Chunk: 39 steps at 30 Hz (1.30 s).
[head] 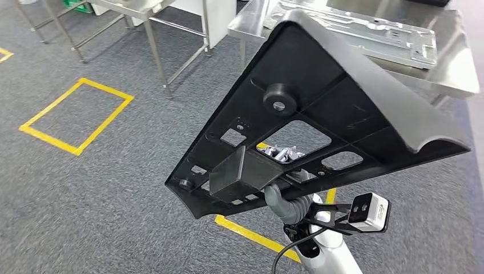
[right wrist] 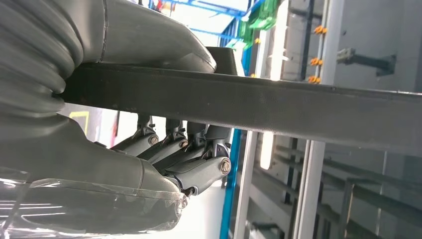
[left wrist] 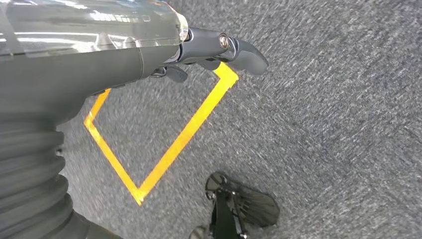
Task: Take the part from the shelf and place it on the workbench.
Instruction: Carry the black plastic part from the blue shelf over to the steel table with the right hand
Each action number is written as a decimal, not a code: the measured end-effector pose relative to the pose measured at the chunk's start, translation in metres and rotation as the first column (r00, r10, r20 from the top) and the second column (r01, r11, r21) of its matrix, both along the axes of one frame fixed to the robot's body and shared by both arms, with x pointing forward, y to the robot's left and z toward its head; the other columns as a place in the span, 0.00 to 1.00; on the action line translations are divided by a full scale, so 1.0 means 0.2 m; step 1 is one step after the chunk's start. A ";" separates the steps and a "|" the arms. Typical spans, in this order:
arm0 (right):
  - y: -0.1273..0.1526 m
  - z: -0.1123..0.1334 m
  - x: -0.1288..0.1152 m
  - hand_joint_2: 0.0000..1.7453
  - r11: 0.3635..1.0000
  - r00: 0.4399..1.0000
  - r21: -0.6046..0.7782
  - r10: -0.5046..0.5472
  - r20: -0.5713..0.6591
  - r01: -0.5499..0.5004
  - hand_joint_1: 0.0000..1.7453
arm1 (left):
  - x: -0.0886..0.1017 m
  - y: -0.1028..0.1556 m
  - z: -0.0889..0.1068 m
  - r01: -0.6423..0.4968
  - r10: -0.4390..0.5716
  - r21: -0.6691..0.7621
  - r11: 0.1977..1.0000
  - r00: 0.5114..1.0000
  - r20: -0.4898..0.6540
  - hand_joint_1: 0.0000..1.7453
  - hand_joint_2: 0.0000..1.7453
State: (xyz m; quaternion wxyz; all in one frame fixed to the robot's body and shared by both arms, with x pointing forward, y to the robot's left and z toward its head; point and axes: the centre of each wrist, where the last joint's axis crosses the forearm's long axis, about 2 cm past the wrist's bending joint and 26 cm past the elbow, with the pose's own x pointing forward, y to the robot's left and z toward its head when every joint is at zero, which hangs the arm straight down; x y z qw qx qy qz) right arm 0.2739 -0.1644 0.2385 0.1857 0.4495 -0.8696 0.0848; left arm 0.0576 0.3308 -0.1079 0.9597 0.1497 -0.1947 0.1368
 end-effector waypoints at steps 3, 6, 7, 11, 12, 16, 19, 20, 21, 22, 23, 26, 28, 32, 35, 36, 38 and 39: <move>0.00 -0.01 0.00 1.00 1.000 1.000 -0.003 0.000 -0.009 0.000 0.78 | 0.00 0.00 0.00 0.000 0.000 0.000 1.000 1.000 -0.001 0.00 1.00; 0.00 -0.01 0.00 1.00 1.000 1.000 -0.003 0.002 -0.009 -0.002 0.78 | 0.00 0.00 0.00 0.000 0.000 -0.001 1.000 1.000 -0.003 0.00 1.00; 0.00 -0.01 0.00 1.00 1.000 1.000 -0.002 0.003 -0.009 -0.003 0.78 | 0.00 0.00 0.00 0.000 0.000 -0.002 1.000 1.000 -0.005 0.00 1.00; 0.00 -0.02 0.01 1.00 1.000 1.000 0.000 0.006 -0.009 -0.006 0.78 | 0.02 0.00 0.00 0.002 -0.002 -0.006 1.000 1.000 -0.006 0.00 1.00; 0.00 -0.01 0.01 1.00 1.000 1.000 0.002 0.008 -0.008 -0.008 0.78 | 0.02 0.00 0.00 0.003 -0.003 -0.008 1.000 1.000 -0.005 0.00 1.00; 0.01 -0.02 0.01 1.00 1.000 1.000 0.002 0.009 -0.015 -0.009 0.78 | 0.01 0.00 0.00 0.004 -0.004 -0.015 1.000 1.000 -0.006 0.00 1.00; 0.01 -0.03 0.01 1.00 1.000 1.000 0.001 0.009 -0.020 -0.009 0.78 | 0.00 0.00 0.00 0.003 -0.003 -0.017 1.000 1.000 -0.007 0.00 1.00; 0.01 -0.03 0.01 1.00 1.000 1.000 0.001 0.010 -0.020 -0.010 0.78 | 0.00 0.00 0.00 0.003 -0.003 -0.017 1.000 1.000 -0.007 0.00 1.00; 0.01 -0.03 0.01 1.00 1.000 1.000 0.001 0.010 -0.021 -0.010 0.78 | 0.00 0.00 0.00 0.003 -0.004 -0.016 1.000 1.000 -0.006 0.00 1.00; 0.01 -0.03 0.01 1.00 1.000 1.000 0.001 0.010 -0.022 -0.010 0.78 | 0.01 0.00 0.00 0.004 -0.004 -0.015 1.000 1.000 -0.004 0.00 1.00; 0.01 -0.03 0.01 1.00 1.000 1.000 0.001 0.010 -0.023 -0.010 0.78 | 0.01 0.00 0.00 0.005 -0.005 -0.015 1.000 1.000 -0.002 0.00 1.00; 0.01 -0.03 0.01 1.00 1.000 1.000 0.001 0.010 -0.025 -0.010 0.78 | 0.03 0.00 0.00 0.009 -0.009 -0.018 1.000 1.000 0.003 0.00 1.00; 0.01 -0.03 0.02 1.00 1.000 1.000 0.001 0.011 -0.025 -0.011 0.78 | 0.02 0.00 0.00 0.011 -0.011 -0.021 1.000 1.000 0.001 0.00 1.00; 0.00 -0.05 0.02 1.00 1.000 0.999 -0.001 0.010 -0.034 -0.010 0.78 | 0.01 0.00 0.00 0.015 -0.015 -0.024 1.000 1.000 -0.001 0.00 1.00; 0.00 -0.05 0.02 1.00 1.000 0.999 -0.002 0.010 -0.035 -0.010 0.78 | 0.02 -0.01 0.00 0.017 -0.017 -0.026 1.000 1.000 0.003 0.00 1.00; 0.00 -0.05 0.02 1.00 1.000 0.999 -0.001 0.010 -0.034 -0.010 0.78 | 0.02 -0.01 0.00 0.018 -0.018 -0.026 1.000 1.000 0.004 0.00 1.00; 0.00 -0.05 0.02 1.00 1.000 0.999 0.000 0.004 -0.036 -0.004 0.78 | 0.03 -0.01 0.00 0.019 -0.018 -0.027 0.999 1.000 0.007 0.00 1.00; 0.00 -0.05 0.02 1.00 1.000 0.999 0.001 0.000 -0.037 0.000 0.78 | 0.03 -0.01 0.00 0.019 -0.019 -0.028 0.999 1.000 0.010 0.00 1.00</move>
